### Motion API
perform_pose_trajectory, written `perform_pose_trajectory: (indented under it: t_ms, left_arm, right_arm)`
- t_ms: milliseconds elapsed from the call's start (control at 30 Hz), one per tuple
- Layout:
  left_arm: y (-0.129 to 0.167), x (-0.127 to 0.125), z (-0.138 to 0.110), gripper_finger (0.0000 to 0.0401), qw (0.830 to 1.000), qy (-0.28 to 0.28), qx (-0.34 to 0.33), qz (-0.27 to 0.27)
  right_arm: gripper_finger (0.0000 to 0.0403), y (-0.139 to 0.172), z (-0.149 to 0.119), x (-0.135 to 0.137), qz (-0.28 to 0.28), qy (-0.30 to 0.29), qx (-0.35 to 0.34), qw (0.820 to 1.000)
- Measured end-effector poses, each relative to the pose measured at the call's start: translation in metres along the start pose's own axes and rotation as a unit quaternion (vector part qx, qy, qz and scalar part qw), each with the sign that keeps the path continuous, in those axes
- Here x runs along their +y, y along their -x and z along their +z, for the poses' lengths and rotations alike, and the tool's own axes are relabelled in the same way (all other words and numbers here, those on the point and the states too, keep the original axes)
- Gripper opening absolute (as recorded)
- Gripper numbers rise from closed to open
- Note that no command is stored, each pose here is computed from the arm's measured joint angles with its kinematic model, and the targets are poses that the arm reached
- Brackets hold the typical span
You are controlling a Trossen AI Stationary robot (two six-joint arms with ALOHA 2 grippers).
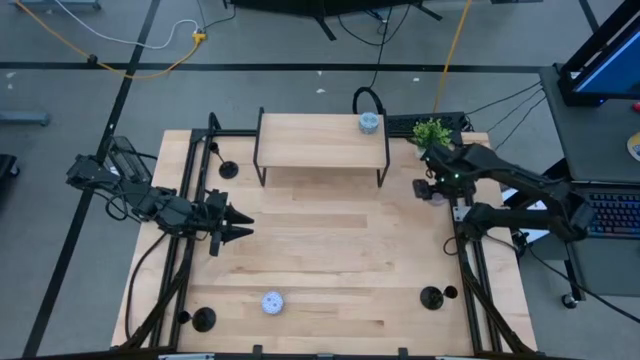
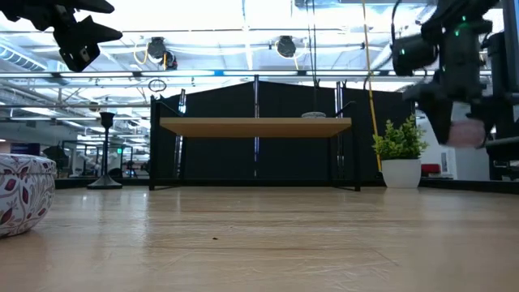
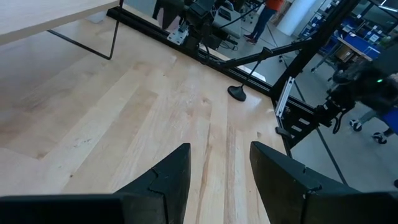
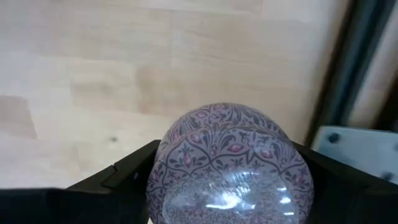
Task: Pick & Place candle stick holders
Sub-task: Put the purple scented candle on the shelf
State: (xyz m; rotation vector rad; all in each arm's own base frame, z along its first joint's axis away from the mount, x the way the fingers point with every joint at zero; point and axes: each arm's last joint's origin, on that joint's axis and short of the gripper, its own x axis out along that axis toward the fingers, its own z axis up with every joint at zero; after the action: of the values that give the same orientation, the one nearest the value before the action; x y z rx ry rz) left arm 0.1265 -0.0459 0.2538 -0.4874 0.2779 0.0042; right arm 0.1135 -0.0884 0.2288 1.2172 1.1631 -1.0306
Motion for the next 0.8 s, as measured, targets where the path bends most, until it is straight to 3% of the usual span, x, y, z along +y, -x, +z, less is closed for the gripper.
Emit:
perform_pose_trajectory:
  t_ms: [300, 533, 667, 800]
  left_arm:
    - [0.0, 0.0, 0.0, 0.017, 1.0, 0.001, -0.002, 0.002]
    - [0.0, 0.001, 0.001, 0.017, 1.0, -0.006, -0.015, 0.021]
    - [0.0, 0.001, 0.001, 0.017, 1.0, -0.006, -0.015, 0.021]
    - [0.0, 0.001, 0.001, 0.017, 1.0, -0.004, -0.014, 0.021]
  right_arm:
    - [0.0291, 0.078, -0.008, 0.037, 0.108, 0.052, -0.059, 0.991]
    - [0.0291, 0.134, -0.007, 0.086, 0.222, 0.116, -0.122, 0.96]
    - [0.0291, 0.149, 0.002, 0.12, 0.259, 0.164, -0.15, 0.94]
    - [0.0291, 0.149, 0.019, 0.153, 0.248, 0.209, -0.159, 0.933]
